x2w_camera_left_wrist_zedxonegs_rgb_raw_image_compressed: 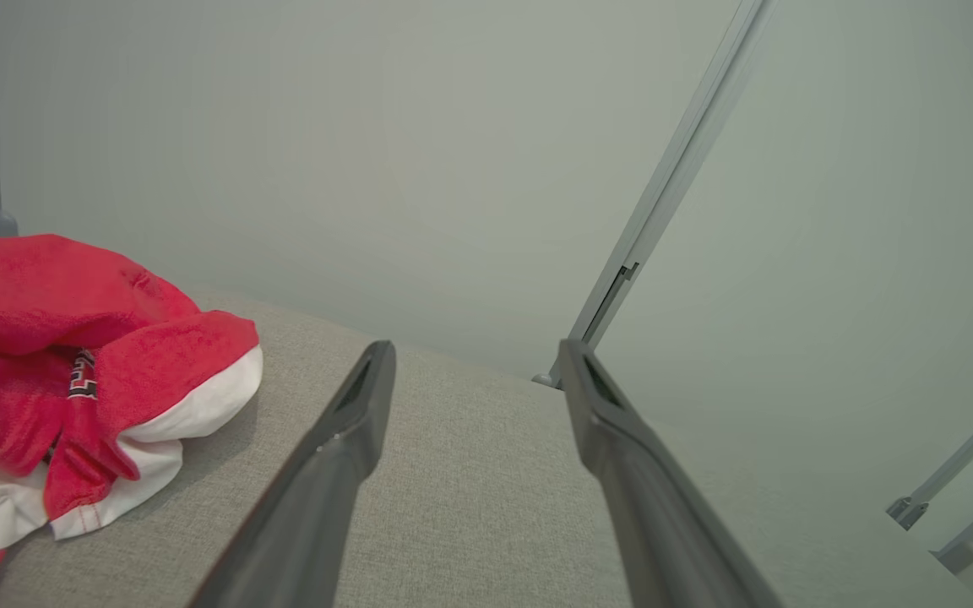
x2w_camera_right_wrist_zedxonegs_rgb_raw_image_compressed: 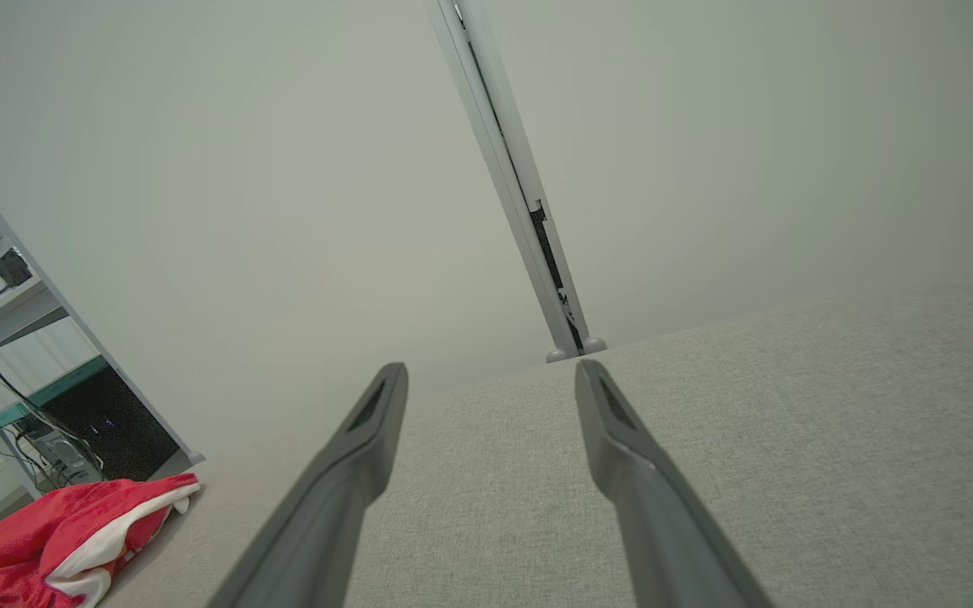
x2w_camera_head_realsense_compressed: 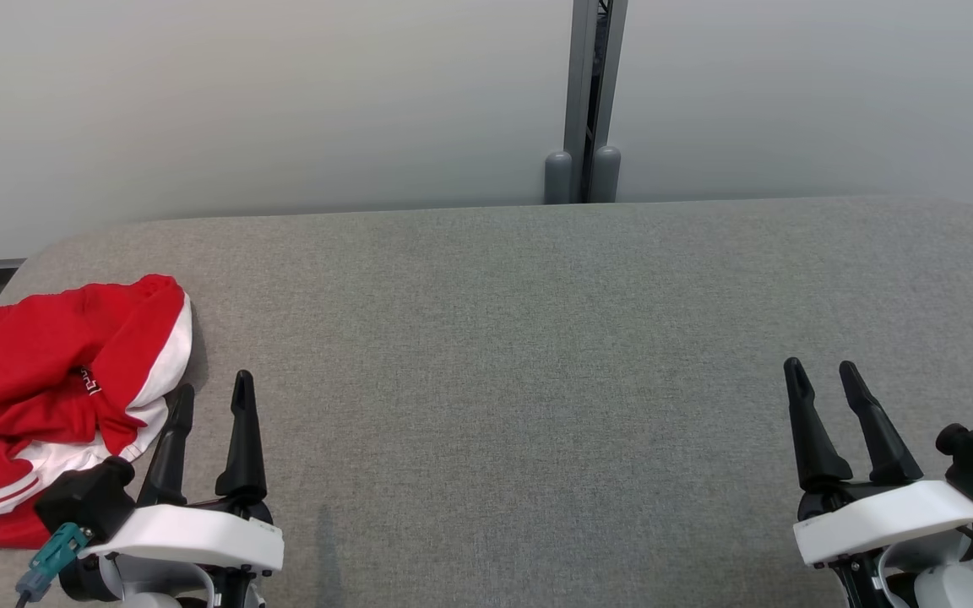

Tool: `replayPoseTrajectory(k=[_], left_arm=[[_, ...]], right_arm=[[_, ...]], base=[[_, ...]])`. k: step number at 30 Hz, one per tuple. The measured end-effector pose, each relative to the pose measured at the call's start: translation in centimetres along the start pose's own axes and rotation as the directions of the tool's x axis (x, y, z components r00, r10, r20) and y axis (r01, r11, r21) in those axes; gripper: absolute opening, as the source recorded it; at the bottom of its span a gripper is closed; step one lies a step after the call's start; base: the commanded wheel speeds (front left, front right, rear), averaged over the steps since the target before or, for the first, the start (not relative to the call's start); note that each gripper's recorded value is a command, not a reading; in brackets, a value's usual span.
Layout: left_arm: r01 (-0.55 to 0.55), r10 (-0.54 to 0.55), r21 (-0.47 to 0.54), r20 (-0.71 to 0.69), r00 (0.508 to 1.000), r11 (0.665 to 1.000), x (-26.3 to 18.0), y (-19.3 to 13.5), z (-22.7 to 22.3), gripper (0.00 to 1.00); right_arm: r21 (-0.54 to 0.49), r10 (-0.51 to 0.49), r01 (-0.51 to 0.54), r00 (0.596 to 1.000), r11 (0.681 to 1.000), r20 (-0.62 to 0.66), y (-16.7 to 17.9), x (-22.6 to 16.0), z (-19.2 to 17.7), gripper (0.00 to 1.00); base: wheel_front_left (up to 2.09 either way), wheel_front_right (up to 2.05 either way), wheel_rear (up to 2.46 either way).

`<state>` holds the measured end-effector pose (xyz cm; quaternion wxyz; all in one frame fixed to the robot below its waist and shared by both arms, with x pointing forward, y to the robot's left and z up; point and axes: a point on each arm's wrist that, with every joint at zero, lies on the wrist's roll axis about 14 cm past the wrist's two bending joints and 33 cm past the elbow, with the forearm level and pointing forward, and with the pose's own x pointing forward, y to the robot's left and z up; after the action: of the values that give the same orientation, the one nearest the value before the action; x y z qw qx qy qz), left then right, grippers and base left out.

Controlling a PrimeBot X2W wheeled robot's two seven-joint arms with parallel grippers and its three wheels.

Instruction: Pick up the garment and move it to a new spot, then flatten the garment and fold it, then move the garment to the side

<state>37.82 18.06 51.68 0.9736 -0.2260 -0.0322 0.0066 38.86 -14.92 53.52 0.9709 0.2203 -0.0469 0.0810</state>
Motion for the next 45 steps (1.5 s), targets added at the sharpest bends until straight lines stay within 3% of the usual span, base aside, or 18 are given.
replayPoseTrajectory(k=[20,45], left_arm=[[0.031,-0.038,0.169,0.035,0.999,0.985,0.0,-0.8,0.5,1.0],[0.076,-0.105,0.339,0.067,0.992,0.938,0.1,-2.1,1.1,1.0]], right_arm=[[-0.176,0.055,-0.05,0.998,0.983,0.025,1.1,0.3,0.5,1.0],[-0.327,0.123,-0.104,0.992,0.939,0.036,2.5,0.4,0.6,1.0]], base=[[0.0,0.0,0.0],[0.0,0.0,0.0]])
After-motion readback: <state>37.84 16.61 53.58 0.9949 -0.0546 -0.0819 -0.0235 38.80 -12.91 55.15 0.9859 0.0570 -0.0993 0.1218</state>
